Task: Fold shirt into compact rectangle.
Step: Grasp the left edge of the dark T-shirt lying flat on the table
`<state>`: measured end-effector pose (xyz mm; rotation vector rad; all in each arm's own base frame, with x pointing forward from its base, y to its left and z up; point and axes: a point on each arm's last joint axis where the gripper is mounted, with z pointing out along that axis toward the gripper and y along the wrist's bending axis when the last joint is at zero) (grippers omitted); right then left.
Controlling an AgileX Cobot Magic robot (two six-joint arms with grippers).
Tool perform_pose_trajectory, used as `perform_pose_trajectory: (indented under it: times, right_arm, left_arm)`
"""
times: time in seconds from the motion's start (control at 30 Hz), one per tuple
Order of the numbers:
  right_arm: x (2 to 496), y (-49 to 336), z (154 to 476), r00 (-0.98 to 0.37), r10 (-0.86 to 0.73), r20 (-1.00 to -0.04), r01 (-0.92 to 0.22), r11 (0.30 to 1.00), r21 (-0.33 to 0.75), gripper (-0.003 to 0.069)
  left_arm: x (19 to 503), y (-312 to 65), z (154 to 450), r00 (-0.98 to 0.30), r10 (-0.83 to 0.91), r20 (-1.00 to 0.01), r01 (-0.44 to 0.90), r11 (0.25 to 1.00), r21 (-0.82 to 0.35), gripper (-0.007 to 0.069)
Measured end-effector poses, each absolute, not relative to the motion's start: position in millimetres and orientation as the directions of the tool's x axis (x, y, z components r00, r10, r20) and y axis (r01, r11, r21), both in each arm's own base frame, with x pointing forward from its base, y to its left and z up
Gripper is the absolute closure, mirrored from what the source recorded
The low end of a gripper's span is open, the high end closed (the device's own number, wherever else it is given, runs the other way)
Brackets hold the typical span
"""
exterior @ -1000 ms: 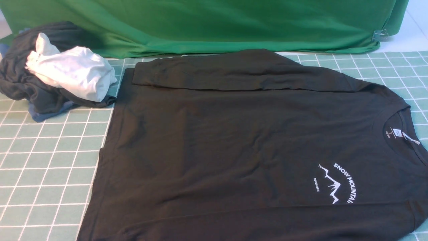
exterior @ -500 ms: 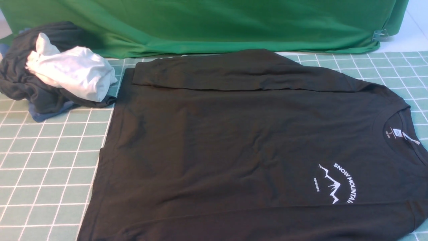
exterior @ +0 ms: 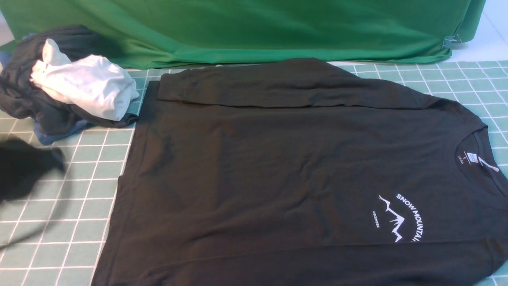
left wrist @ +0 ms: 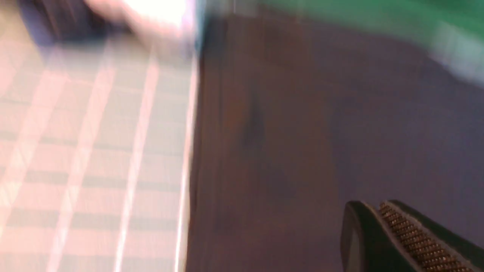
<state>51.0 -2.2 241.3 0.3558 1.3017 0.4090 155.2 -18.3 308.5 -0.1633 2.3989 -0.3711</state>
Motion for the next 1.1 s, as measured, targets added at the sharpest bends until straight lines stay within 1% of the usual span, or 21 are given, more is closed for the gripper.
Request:
perform_pose_trajectory:
  times: [0.03, 0.1, 0.13, 0.17, 0.2, 0.23, 0.27, 0.3, 0.33, 0.37, 0.4, 0.43, 0.5, 0.53, 0.57, 0.6, 0.63, 0.7, 0.8, 0.97, 1.1]
  right_arm:
    - [50.5, -0.9, 247.5, 0.181, 0.468, -0.865, -0.097, 0.884, 0.458, 0.0498]
    - [52.0, 1.8, 258.6, 0.105, 0.407, -0.907, -0.068, 0.913, 0.402, 0.0590]
    - [52.3, 2.8, 263.3, 0.077, 0.391, -0.917, -0.065, 0.920, 0.386, 0.0604]
    - [53.0, 3.2, 265.5, 0.061, 0.373, -0.926, -0.062, 0.927, 0.369, 0.0611]
    - [57.4, 5.3, 273.9, -0.011, 0.329, -0.944, -0.055, 0.943, 0.329, 0.0626]
    - [58.0, 5.5, 275.9, -0.021, 0.318, -0.948, -0.023, 0.948, 0.318, 0.0627]
    - [61.6, 6.3, 282.0, -0.069, 0.289, -0.955, -0.052, 0.955, 0.293, 0.0629]
    - [68.6, 8.0, 289.6, -0.150, 0.251, -0.956, -0.050, 0.964, 0.261, 0.0631]
    - [72.9, 8.4, 294.6, -0.178, 0.229, -0.957, -0.052, 0.969, 0.242, 0.0631]
    - [80.5, 9.9, 301.0, -0.251, 0.193, -0.948, -0.058, 0.975, 0.213, 0.0631]
    - [81.6, 10.0, 302.0, -0.261, 0.183, -0.948, -0.060, 0.977, 0.205, 0.0631]
    - [87.2, 11.0, 306.6, -0.302, 0.164, -0.939, -0.043, 0.982, 0.185, 0.0631]
    - [100.4, 13.1, 314.5, -0.420, 0.103, -0.902, -0.088, 0.984, 0.154, 0.0631]
    - [101.1, 13.4, 314.4, -0.435, 0.093, -0.896, -0.093, 0.985, 0.148, 0.0631]
    - [108.9, 14.5, 315.6, -0.497, 0.062, -0.865, -0.108, 0.985, 0.133, 0.0631]
    - [109.7, 14.7, 315.7, -0.503, 0.054, -0.862, -0.113, 0.985, 0.127, 0.0631]
    - [116.3, 15.4, 315.0, -0.550, 0.032, -0.834, -0.125, 0.985, 0.119, 0.0630]
    - [119.7, 16.3, 313.0, -0.583, 0.020, -0.812, -0.134, 0.984, 0.121, 0.0630]
    - [119.7, 18.1, 310.2, -0.613, 0.009, -0.790, -0.152, 0.980, 0.129, 0.0630]
    - [118.0, 22.1, 309.4, -0.622, -0.020, -0.783, -0.202, 0.970, 0.136, 0.0629]
    - [117.9, 23.9, 310.1, -0.619, -0.015, -0.785, -0.215, 0.965, 0.152, 0.0629]
  left_arm:
    - [160.9, -20.4, 298.0, -0.814, -0.187, -0.550, -0.009, 0.951, -0.310, 0.0610]
    - [170.5, -22.7, 277.3, -0.910, -0.135, -0.392, -0.009, 0.952, -0.305, 0.0615]
    - [172.1, -23.7, 272.1, -0.930, -0.118, -0.349, -0.008, 0.953, -0.302, 0.0618]
    - [173.9, -23.8, 269.1, -0.937, -0.112, -0.330, -0.009, 0.954, -0.298, 0.0619]
    - [179.1, -27.6, 256.4, -0.968, -0.071, -0.241, -0.003, 0.962, -0.272, 0.0623]
    - [179.3, -29.3, 255.2, -0.971, -0.061, -0.232, 0.003, 0.963, -0.268, 0.0623]
    - [181.4, -31.3, 250.6, -0.977, -0.048, -0.207, 0.005, 0.968, -0.249, 0.0623]
    - [184.2, -42.5, 241.7, -0.987, 0.001, -0.158, 0.033, 0.980, -0.198, 0.0623]
    - [185.6, -45.8, 238.0, -0.990, 0.020, -0.142, 0.045, 0.984, -0.171, 0.0623]
    - [186.8, -54.9, 231.5, -0.992, 0.048, -0.113, 0.063, 0.990, -0.126, 0.0623]
    - [186.8, -56.2, 230.5, -0.992, 0.061, -0.109, 0.074, 0.990, -0.118, 0.0623]
    - [187.4, -62.1, 225.8, -0.992, 0.087, -0.091, 0.095, 0.992, -0.087, 0.0623]
    - [188.4, -73.9, 216.1, -0.989, 0.136, -0.056, 0.138, 0.990, -0.035, 0.0623]
    - [188.3, -75.3, 215.5, -0.989, 0.140, -0.055, 0.142, 0.989, -0.033, 0.0623]
    - [190.6, -79.4, 210.9, -0.987, 0.151, -0.052, 0.153, 0.988, -0.023, 0.0623]
    - [190.8, -79.4, 210.4, -0.987, 0.151, -0.049, 0.153, 0.988, -0.023, 0.0622]
    - [194.3, -81.3, 207.3, -0.987, 0.148, -0.063, 0.150, 0.988, -0.022, 0.0618]
    - [197.3, -82.6, 204.6, -0.987, 0.143, -0.075, 0.145, 0.989, -0.019, 0.0608]
    - [199.0, -82.1, 203.6, -0.985, 0.149, -0.084, 0.150, 0.989, -0.005, 0.0584]
    - [193.8, -75.9, 191.9, -0.982, 0.170, -0.084, 0.168, 0.985, 0.038, 0.0485]
    - [187.9, -73.4, 177.8, -0.979, 0.170, -0.113, 0.167, 0.985, 0.031, 0.0366]
